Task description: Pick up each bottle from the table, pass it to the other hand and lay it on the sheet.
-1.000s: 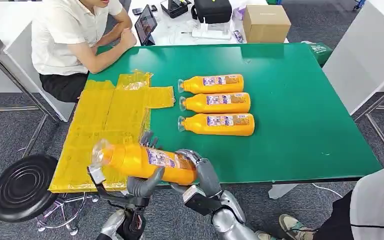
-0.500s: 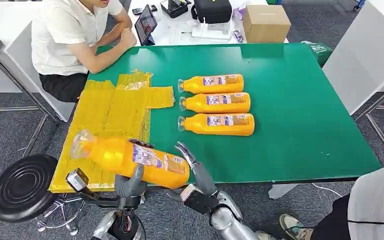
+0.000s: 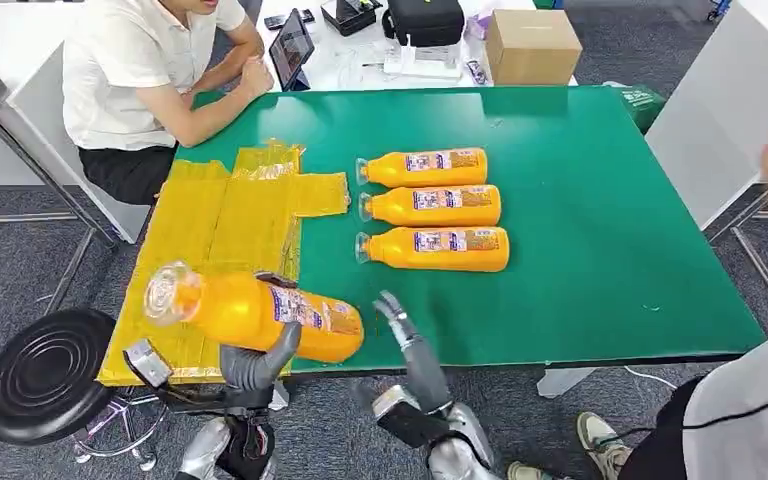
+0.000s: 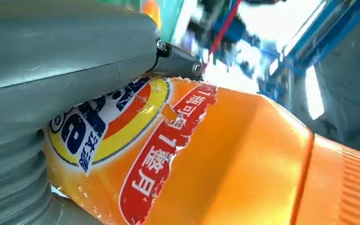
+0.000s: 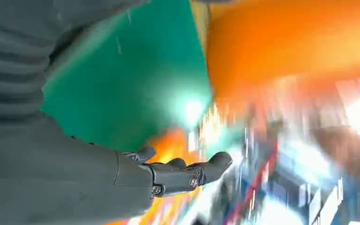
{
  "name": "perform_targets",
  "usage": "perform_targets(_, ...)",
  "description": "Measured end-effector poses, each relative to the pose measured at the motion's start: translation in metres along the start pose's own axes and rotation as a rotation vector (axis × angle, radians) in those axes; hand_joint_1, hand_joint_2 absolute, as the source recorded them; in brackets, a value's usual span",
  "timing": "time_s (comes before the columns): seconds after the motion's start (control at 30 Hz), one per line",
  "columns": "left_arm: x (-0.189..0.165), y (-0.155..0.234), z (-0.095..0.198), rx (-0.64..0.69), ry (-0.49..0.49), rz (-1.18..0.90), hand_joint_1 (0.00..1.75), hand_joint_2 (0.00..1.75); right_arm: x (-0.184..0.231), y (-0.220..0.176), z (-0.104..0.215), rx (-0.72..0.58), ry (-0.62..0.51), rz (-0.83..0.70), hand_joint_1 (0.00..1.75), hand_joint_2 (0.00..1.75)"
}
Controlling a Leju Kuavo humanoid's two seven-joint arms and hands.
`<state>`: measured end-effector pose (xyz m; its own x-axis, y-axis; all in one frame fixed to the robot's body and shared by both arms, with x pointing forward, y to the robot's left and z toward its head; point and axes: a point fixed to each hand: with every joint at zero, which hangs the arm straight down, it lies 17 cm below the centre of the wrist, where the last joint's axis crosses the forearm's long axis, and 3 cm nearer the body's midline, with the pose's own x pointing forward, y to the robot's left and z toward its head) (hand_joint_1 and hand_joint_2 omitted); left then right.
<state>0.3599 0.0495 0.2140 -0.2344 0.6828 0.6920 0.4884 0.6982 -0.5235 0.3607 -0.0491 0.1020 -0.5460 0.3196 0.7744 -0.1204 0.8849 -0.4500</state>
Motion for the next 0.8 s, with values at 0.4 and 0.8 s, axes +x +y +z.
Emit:
perform_targets(0.4, 0.028, 0.09, -0.009, 0.239, -0.079, -1.109, 1.75, 1.75, 0.048, -0.182, -0.014, -0.621, -0.055, 0.12, 0.0, 0.0)
perform_targets(0.8, -0.052, 0.167, -0.023, 0.068, 0.26, -1.441, 1.75, 1.75, 0.048, -0.178, -0.019, -0.656, -0.035, -0.016, 0.0, 0.0)
